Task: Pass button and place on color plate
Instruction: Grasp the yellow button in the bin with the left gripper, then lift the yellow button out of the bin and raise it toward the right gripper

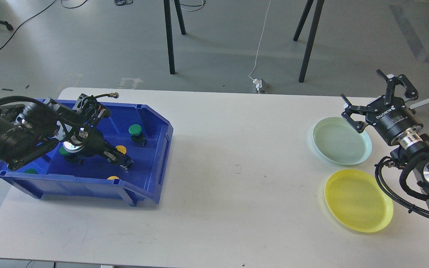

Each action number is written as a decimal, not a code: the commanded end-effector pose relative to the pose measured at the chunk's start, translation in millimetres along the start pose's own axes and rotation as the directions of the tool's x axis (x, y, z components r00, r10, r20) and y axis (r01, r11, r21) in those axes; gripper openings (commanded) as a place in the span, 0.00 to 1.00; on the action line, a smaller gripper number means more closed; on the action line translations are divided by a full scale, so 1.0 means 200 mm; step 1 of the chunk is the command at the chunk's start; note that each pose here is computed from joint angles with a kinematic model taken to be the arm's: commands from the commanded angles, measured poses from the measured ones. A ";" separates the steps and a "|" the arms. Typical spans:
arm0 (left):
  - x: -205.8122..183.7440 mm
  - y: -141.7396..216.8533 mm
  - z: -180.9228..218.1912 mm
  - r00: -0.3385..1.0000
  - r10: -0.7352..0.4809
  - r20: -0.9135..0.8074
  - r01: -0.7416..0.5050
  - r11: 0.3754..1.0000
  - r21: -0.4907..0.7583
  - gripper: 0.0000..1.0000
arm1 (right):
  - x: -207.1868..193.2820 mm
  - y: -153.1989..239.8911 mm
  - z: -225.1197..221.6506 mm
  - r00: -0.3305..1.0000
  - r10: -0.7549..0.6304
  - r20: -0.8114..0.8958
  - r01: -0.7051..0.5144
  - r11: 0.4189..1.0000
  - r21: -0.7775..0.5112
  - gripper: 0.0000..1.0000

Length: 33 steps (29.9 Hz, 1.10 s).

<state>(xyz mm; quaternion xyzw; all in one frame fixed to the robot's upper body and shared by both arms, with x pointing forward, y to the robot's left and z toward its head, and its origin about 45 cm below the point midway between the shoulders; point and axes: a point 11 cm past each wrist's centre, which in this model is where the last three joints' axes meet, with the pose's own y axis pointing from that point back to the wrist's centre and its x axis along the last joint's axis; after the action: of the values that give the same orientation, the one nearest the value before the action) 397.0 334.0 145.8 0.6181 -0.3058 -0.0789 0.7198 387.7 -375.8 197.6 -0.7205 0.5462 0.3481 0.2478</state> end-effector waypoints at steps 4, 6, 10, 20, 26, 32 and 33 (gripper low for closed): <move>0.00 0.00 0.00 1.000 -0.001 0.004 0.001 1.000 0.001 0.22 | 0.01 0.01 0.01 1.000 0.005 0.002 -0.005 1.000 -0.002 0.99; 0.03 0.01 0.02 1.000 0.011 0.012 -0.011 1.000 -0.008 0.21 | 0.01 0.01 0.01 1.000 0.005 0.002 -0.005 1.000 -0.002 0.99; 0.06 0.08 -0.01 0.999 0.037 0.014 -0.037 0.999 -0.004 0.21 | 0.02 0.01 0.00 1.000 0.012 0.000 -0.012 1.000 0.000 0.99; 0.12 0.44 -0.09 0.989 0.145 0.026 -0.145 0.989 0.006 0.20 | 0.06 0.02 -0.07 0.999 0.035 0.001 -0.035 0.998 0.058 0.99; 0.14 0.68 -0.15 0.953 0.296 -0.055 -0.297 0.955 0.002 0.20 | 0.08 0.06 -0.16 0.999 0.045 0.009 -0.046 0.976 0.215 0.99; 0.14 0.81 0.01 0.860 0.405 -0.311 -0.472 0.863 -0.181 0.20 | 0.06 0.05 -0.16 0.999 0.035 0.011 -0.036 0.973 0.226 0.99; 0.15 0.82 0.05 0.850 0.407 -0.334 -0.487 0.848 -0.209 0.20 | 0.06 0.05 -0.15 0.999 0.034 0.010 -0.035 0.975 0.221 0.99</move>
<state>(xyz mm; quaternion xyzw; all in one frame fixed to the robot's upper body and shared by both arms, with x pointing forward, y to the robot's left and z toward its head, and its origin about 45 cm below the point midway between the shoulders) 381.3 364.4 298.6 0.4799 -0.3414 0.1132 0.8002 387.2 -411.4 208.1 -0.6748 0.5963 0.2896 0.3245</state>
